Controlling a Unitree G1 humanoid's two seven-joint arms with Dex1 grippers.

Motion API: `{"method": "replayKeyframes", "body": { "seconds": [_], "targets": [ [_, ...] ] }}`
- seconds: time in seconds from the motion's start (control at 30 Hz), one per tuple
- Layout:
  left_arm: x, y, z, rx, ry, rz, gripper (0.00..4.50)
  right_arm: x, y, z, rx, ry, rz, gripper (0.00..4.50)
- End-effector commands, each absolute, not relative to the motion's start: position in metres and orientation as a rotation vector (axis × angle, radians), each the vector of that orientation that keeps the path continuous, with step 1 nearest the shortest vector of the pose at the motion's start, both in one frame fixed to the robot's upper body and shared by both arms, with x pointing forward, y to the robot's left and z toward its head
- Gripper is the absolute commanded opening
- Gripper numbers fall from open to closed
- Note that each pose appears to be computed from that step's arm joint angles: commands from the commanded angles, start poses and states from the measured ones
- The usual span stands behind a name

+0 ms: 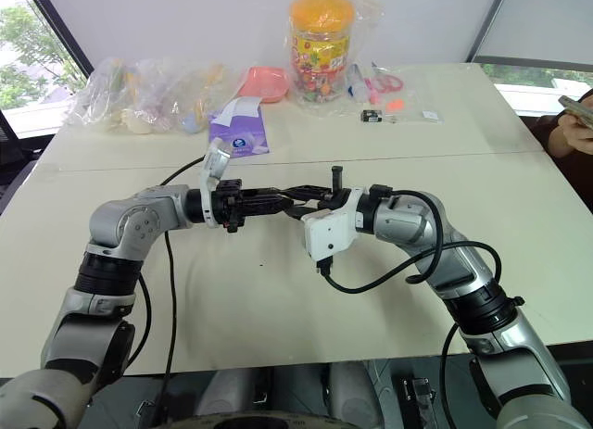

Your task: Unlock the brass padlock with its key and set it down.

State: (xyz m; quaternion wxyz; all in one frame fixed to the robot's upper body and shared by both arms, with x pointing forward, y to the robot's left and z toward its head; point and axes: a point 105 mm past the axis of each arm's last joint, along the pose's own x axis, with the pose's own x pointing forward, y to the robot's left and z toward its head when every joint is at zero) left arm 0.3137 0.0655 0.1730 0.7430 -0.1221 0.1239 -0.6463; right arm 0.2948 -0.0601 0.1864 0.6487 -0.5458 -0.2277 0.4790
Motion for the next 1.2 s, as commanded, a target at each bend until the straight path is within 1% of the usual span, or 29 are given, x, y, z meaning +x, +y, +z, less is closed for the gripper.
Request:
{"method": "replayKeyframes", "body": {
  "seconds": [0.03, 0.17, 0.23, 0.27, 0.33, 0.37, 0.4, 0.43, 0.5, 0.57, 0.67, 0.7, 0.73, 0.77, 0.8, 0.83, 0.87, 0.9, 1.0, 1.2],
  "targets": [
    [0.312, 0.069, 0.176, -0.253, 0.264, -1.419, 0.02, 0.293, -0.058, 0.208, -1.241, -0.599, 1.049, 0.69],
    [0.315, 0.071, 0.176, -0.234, 0.257, -1.402, 0.02, 0.295, -0.058, 0.21, -1.209, -0.583, 1.049, 0.69],
    [0.316, 0.071, 0.176, -0.226, 0.25, -1.394, 0.0, 0.295, -0.058, 0.21, -1.169, -0.554, 1.061, 1.71],
    [0.317, 0.071, 0.176, -0.226, 0.249, -1.392, 0.0, 0.295, -0.059, 0.208, -1.142, -0.52, 1.075, 2.11],
    [0.317, 0.071, 0.176, -0.225, 0.249, -1.39, 0.0, 0.295, -0.06, 0.206, -1.109, -0.474, 1.094, 3.13],
    [0.317, 0.072, 0.176, -0.217, 0.247, -1.388, 0.0, 0.295, -0.064, 0.202, -1.06, -0.408, 1.109, 3.63],
    [0.317, 0.073, 0.176, -0.211, 0.245, -1.387, 0.0, 0.294, -0.067, 0.199, -1.026, -0.363, 1.118, 4.03],
    [0.318, 0.074, 0.176, -0.204, 0.243, -1.385, 0.0, 0.292, -0.077, 0.194, -0.948, -0.271, 1.141, 4.47],
    [0.319, 0.076, 0.177, -0.195, 0.241, -1.382, 0.0, 0.288, -0.09, 0.191, -0.769, -0.133, 1.158, 4.47],
    [0.319, 0.077, 0.177, -0.186, 0.239, -1.383, 0.0, 0.286, -0.096, 0.193, -0.652, -0.077, 1.149, 4.47],
    [0.319, 0.077, 0.178, -0.175, 0.237, -1.388, 0.0, 0.287, -0.102, 0.2, -0.471, -0.031, 1.108, 3.53],
    [0.319, 0.077, 0.178, -0.167, 0.236, -1.392, 0.0, 0.287, -0.101, 0.201, -0.43, -0.018, 1.107, 3.14],
    [0.318, 0.076, 0.178, -0.162, 0.235, -1.396, 0.0, 0.286, -0.1, 0.203, -0.393, -0.009, 1.105, 2.54],
    [0.318, 0.076, 0.179, -0.159, 0.235, -1.4, 0.0, 0.286, -0.099, 0.205, -0.357, -0.004, 1.1, 2.1],
    [0.318, 0.075, 0.179, -0.155, 0.234, -1.404, 0.0, 0.287, -0.097, 0.207, -0.324, 0.006, 1.092, 1.43],
    [0.318, 0.074, 0.179, -0.149, 0.231, -1.408, 0.0, 0.288, -0.095, 0.208, -0.275, 0.029, 1.081, 1.01],
    [0.318, 0.074, 0.18, -0.142, 0.227, -1.41, 0.0, 0.288, -0.093, 0.208, -0.232, 0.05, 1.076, 0.34],
    [0.318, 0.073, 0.18, -0.137, 0.224, -1.412, 0.0, 0.286, -0.089, 0.208, -0.202, 0.066, 1.086, 0.04],
    [0.316, 0.071, 0.181, -0.136, 0.221, -1.429, 0.0, 0.279, -0.081, 0.209, -0.158, 0.085, 1.115, 0.04],
    [0.307, 0.068, 0.187, -0.151, 0.208, -1.481, 0.0, 0.283, -0.073, 0.209, -0.107, 0.118, 1.092, 0.04]
  ]
}}
